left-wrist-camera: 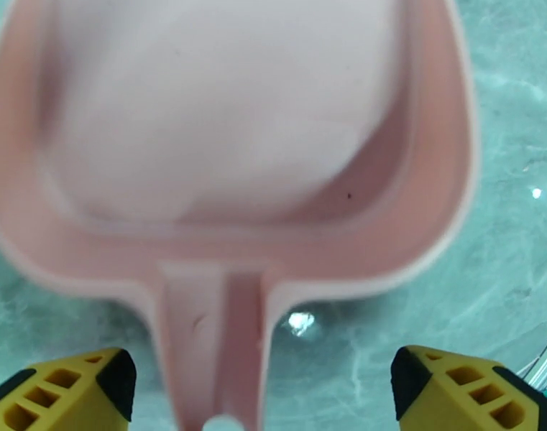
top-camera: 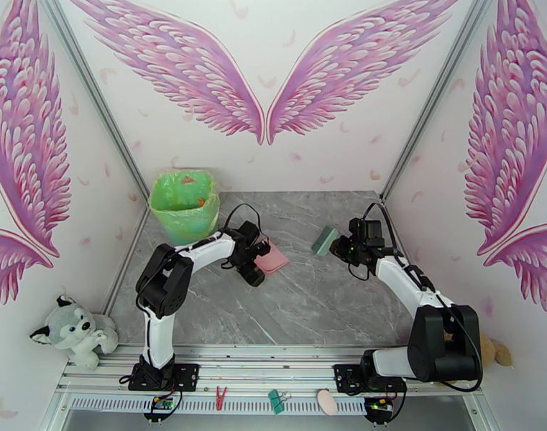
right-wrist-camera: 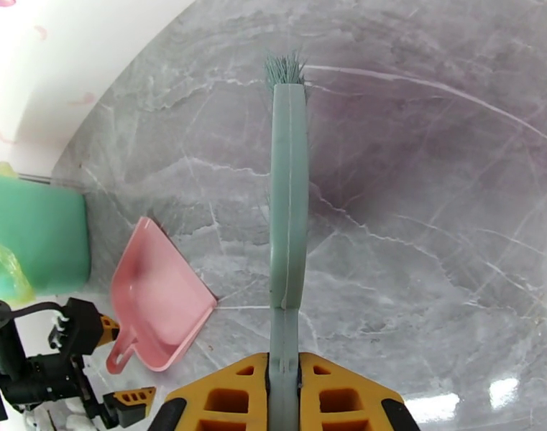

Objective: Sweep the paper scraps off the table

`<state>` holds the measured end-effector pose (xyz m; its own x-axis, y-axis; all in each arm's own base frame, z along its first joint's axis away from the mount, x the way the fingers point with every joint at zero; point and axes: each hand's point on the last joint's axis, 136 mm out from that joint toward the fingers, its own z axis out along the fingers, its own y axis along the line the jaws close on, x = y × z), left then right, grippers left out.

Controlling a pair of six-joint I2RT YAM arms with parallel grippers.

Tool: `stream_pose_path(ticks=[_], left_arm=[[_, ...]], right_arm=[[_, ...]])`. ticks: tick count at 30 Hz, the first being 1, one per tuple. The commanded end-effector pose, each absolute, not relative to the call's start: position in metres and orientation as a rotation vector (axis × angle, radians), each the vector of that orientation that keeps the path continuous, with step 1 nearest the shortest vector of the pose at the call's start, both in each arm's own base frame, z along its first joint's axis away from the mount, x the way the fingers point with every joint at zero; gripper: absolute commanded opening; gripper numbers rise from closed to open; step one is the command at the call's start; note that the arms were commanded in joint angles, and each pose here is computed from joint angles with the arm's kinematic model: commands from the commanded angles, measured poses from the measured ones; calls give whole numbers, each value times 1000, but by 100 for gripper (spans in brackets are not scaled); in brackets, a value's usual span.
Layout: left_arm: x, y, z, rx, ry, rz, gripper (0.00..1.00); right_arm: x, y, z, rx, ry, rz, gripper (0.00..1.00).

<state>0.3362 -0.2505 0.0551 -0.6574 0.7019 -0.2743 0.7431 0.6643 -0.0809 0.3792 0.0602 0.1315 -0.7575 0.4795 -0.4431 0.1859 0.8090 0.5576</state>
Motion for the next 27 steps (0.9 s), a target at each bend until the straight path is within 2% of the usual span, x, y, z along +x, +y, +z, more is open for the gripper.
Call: stream_pose_path(ticks=[1, 5, 10, 13, 17, 27], left_arm=[[337, -257, 129, 1091, 2475, -364, 99], [335, -244, 176, 989, 2352, -359, 99], [341, -189, 200, 725, 2268, -241, 99], [344, -150, 206, 554, 2225, -186, 99], [341, -109, 213, 366, 2152, -144, 99], [334, -73, 199, 238, 2150, -75, 99]], right_arm=[[393, 63, 127, 502, 2366, 724, 0], [407, 69, 116, 511, 2383, 781, 0], [409, 70, 92, 550, 2419, 789, 8], [401, 63, 75, 582, 2461, 725, 19], [391, 55, 59, 600, 2505, 650, 26], [378, 50, 47, 611, 2545, 600, 37]])
